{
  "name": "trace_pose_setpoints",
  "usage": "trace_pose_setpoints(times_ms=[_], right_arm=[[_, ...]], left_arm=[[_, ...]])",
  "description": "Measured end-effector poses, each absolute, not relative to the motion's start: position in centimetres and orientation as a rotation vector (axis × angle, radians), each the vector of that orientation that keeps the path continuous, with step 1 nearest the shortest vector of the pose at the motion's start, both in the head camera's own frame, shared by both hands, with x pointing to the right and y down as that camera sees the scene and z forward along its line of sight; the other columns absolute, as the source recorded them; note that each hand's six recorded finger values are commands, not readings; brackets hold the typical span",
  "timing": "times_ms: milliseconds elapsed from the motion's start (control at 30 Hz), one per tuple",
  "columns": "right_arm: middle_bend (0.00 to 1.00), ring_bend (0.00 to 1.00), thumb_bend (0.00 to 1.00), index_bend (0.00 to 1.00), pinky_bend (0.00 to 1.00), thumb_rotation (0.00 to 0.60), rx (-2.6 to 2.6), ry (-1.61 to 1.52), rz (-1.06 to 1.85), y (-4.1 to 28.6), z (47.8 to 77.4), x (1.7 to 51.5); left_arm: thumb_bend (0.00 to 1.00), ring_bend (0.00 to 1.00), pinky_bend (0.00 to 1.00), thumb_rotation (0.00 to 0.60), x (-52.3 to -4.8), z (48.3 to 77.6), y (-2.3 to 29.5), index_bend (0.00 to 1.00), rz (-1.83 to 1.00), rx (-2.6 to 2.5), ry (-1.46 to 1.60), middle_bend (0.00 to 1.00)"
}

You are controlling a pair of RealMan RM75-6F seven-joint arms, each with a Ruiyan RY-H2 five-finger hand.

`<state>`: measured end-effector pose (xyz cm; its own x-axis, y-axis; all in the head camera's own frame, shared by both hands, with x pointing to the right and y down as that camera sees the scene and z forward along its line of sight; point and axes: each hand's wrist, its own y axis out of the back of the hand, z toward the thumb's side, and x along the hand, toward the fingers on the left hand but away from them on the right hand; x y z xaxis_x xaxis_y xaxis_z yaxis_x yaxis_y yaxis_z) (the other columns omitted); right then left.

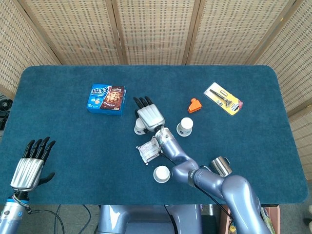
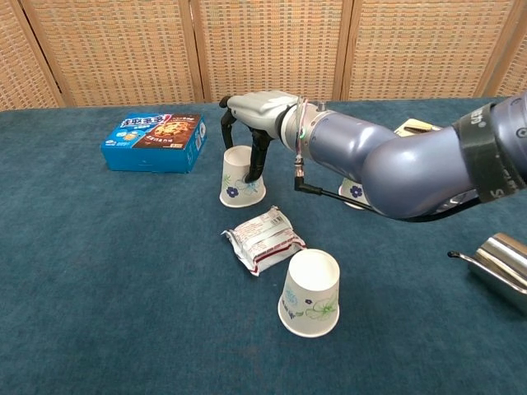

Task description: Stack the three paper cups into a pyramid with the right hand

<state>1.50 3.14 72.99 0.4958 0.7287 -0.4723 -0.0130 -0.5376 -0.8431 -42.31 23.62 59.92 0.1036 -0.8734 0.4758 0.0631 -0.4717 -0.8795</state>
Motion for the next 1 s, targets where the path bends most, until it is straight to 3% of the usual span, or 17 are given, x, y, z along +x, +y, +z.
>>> trace_pose_setpoints(times_ms=[600, 1000], right_arm=[[0.03, 0.0, 0.06, 0.49, 0.0, 0.6, -1.799, -0.67, 1.024, 0.3, 67.1, 2.5], [0.03, 0.0, 0.06, 0.49, 0.0, 0.6, -1.621, -0.772, 1.106, -2.3, 61.4, 10.8]], left_arm=[[0.2, 0.0, 0.0, 0.6, -42.1, 59.8, 23.7, 0.0, -1.472, -1.597, 0.82, 0.0], [0.2, 0.0, 0.0, 0.6, -41.4, 59.7, 24.2, 0.0, -1.447, -1.615, 0.799, 0.0]])
